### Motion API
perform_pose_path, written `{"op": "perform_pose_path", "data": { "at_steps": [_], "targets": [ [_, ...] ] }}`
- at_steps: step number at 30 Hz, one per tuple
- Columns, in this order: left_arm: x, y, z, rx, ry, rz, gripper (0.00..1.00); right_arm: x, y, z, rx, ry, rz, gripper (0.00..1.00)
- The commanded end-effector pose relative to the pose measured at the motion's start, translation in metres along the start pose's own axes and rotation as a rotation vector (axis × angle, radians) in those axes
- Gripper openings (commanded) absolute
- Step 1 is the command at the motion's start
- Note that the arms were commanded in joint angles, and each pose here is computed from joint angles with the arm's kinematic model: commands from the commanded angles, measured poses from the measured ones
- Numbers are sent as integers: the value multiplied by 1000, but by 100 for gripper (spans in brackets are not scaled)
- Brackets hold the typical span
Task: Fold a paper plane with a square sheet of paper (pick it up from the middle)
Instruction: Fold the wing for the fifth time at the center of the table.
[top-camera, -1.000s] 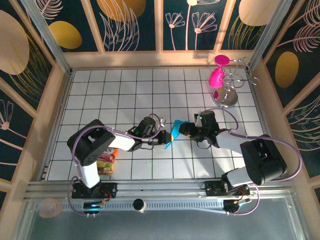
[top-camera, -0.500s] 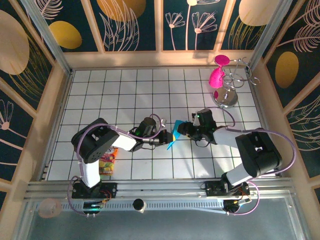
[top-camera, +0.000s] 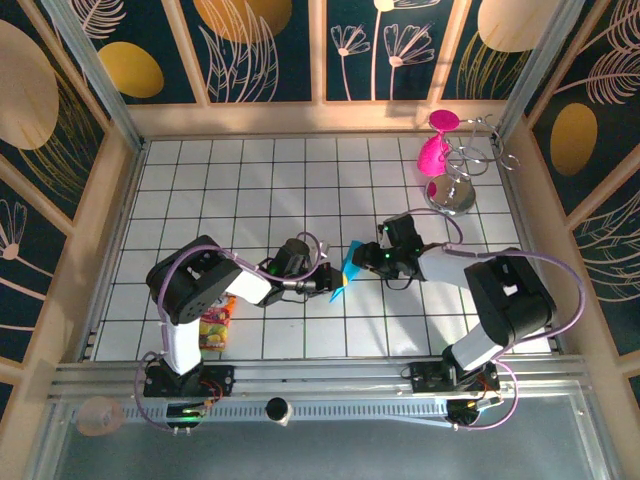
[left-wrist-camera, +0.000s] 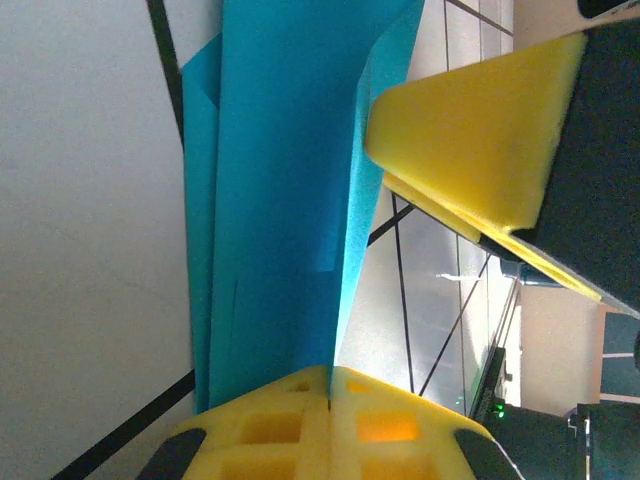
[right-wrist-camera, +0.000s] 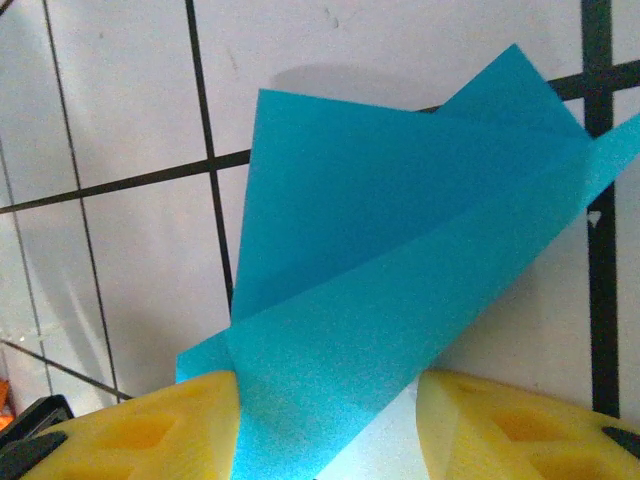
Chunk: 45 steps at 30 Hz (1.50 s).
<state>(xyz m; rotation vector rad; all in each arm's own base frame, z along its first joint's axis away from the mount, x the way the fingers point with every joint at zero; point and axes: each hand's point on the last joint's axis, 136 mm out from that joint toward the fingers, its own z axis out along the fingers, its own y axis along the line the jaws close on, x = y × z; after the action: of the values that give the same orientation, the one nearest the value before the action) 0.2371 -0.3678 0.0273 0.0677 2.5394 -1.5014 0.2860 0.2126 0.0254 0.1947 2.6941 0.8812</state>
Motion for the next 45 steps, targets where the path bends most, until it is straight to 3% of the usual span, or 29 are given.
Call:
{"op": "perform_pose_path", "data": {
  "at_steps": [1, 14, 27, 45],
  "targets": [
    [-2, 4, -1, 7, -12, -4, 1, 12, -23, 20, 135, 26, -44, 51],
    [-3, 2, -10, -21, -34, 21, 17, 20, -30, 34, 237, 60, -65, 50],
    [2, 12, -20, -96, -31, 29, 24, 21, -29, 38, 236, 74, -65, 51],
    [15, 44, -24, -219, -1, 9, 14, 23, -29, 41, 238, 89, -45, 51]
  ]
}}
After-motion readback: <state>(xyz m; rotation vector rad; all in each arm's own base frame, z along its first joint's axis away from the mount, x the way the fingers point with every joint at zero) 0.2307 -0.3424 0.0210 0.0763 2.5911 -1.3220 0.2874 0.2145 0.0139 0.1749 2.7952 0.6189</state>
